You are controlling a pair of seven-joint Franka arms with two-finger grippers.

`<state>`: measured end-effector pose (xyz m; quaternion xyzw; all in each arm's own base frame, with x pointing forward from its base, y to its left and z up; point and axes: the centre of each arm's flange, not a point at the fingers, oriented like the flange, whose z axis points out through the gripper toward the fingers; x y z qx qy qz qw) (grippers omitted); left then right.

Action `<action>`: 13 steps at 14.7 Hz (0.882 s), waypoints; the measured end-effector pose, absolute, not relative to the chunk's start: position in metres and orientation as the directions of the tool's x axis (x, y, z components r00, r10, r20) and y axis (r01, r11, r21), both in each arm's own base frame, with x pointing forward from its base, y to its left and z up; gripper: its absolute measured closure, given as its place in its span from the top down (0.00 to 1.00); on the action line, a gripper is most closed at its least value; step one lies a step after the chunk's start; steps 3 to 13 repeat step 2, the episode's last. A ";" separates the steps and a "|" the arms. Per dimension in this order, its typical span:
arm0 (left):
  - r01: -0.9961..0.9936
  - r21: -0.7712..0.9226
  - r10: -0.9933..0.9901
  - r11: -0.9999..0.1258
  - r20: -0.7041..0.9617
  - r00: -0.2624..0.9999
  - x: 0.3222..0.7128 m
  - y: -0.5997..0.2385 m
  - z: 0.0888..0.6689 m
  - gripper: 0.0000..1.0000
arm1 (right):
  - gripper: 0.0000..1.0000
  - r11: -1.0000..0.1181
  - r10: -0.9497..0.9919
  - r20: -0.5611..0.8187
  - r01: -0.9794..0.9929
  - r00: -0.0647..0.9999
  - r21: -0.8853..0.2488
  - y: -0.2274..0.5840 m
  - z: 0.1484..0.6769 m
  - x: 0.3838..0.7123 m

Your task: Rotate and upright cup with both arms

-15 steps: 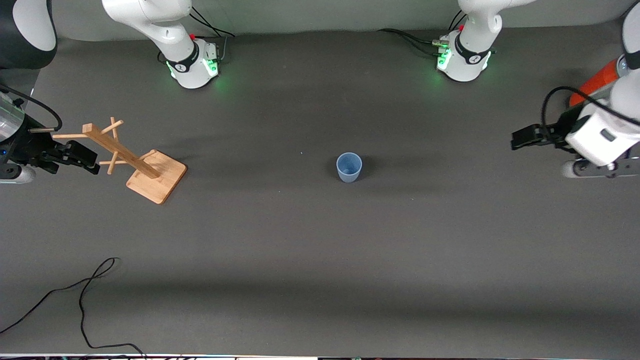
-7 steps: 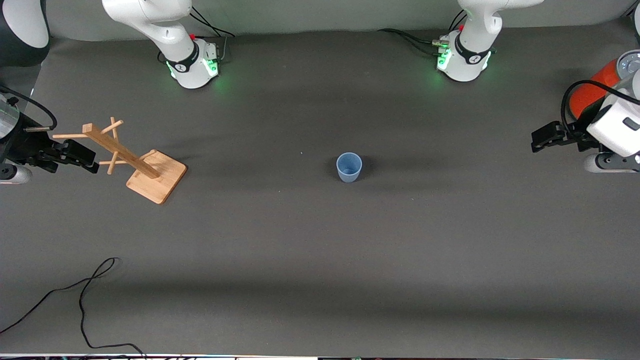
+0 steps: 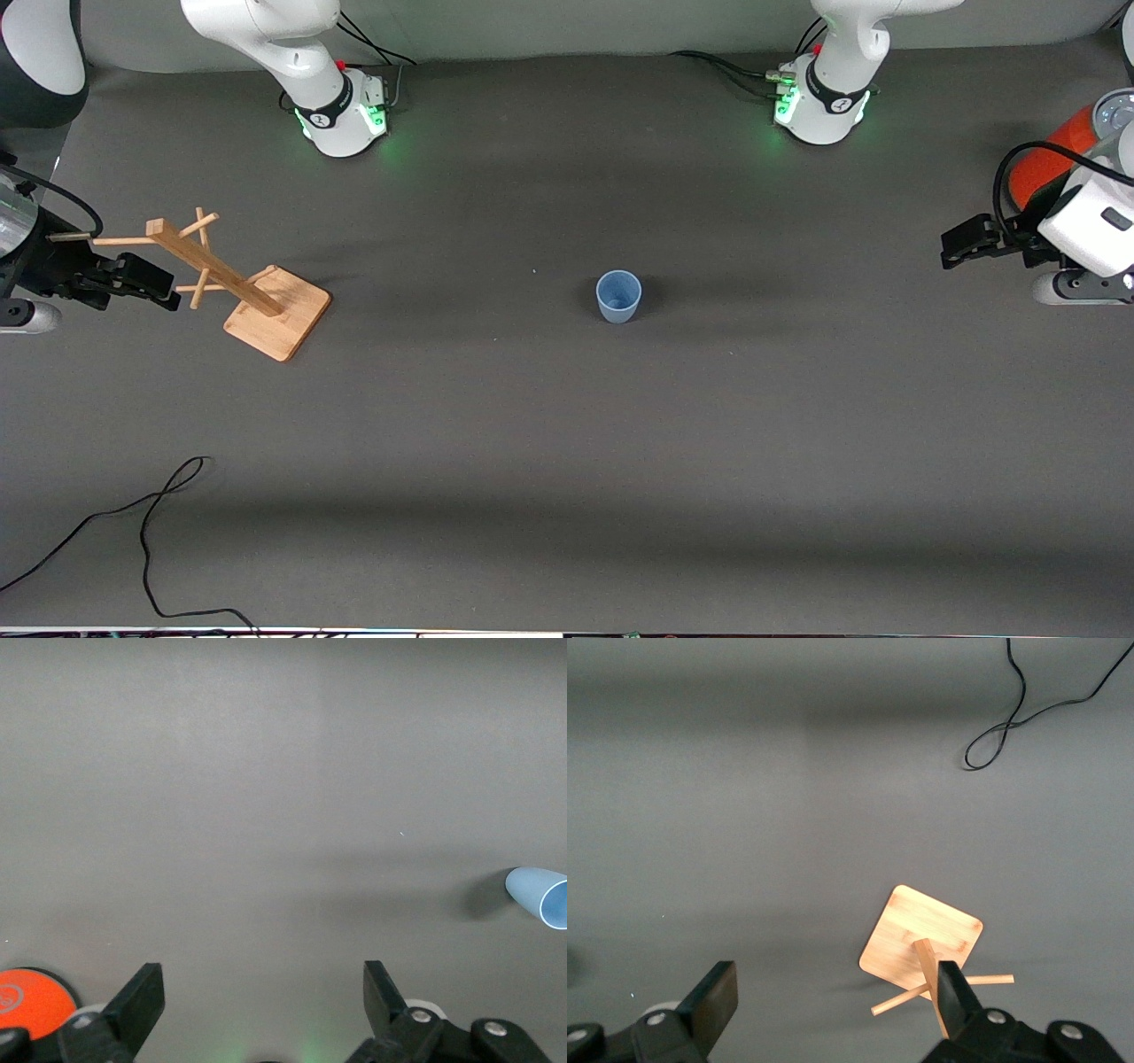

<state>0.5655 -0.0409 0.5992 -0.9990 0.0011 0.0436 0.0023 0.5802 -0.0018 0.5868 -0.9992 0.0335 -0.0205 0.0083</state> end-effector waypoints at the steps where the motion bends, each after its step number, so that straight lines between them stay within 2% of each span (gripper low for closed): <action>1: -0.002 -0.005 -0.002 -1.000 -0.087 0.996 0.566 -0.041 0.599 1.00 | 1.00 -0.998 -0.068 0.041 -0.067 0.997 -0.018 -0.002 0.587 0.581; 13: -0.002 -0.005 -0.002 -1.000 -0.088 0.996 0.566 -0.041 0.599 1.00 | 1.00 -0.998 -0.068 0.043 -0.067 0.997 -0.018 -0.002 0.587 0.582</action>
